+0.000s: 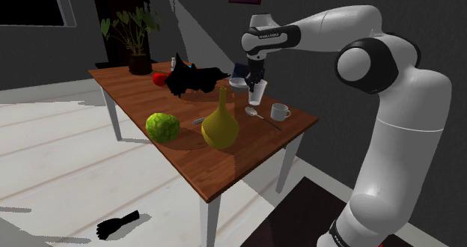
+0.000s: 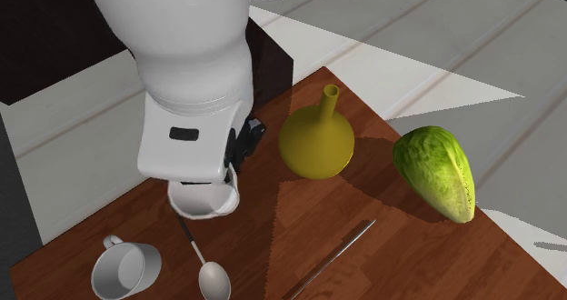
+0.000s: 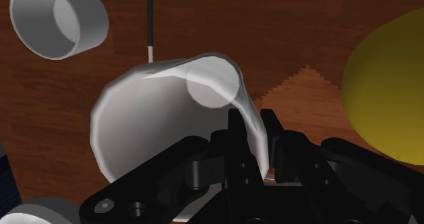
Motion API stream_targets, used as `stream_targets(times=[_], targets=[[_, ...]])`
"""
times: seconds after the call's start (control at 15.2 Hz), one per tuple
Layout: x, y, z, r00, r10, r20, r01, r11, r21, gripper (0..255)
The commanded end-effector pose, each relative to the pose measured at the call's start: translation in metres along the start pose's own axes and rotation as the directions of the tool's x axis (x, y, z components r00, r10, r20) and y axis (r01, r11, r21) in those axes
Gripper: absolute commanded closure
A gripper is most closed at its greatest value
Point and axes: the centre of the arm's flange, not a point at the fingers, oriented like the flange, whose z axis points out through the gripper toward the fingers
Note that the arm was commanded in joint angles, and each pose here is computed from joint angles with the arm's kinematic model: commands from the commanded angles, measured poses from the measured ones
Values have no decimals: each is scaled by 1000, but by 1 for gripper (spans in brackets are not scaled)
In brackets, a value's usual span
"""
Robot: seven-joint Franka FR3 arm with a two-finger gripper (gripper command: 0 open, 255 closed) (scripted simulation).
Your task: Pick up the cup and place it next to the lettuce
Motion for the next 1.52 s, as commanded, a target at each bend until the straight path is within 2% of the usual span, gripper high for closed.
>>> stream_targets(times=[0.0,0.59,1.45], targets=[[1,2,-11,1000,0,0,0,1000,0,255],[3,8,-53,1000,0,0,0,1000,0,255],[23,-161,-77,1000,0,0,0,1000,0,255]])
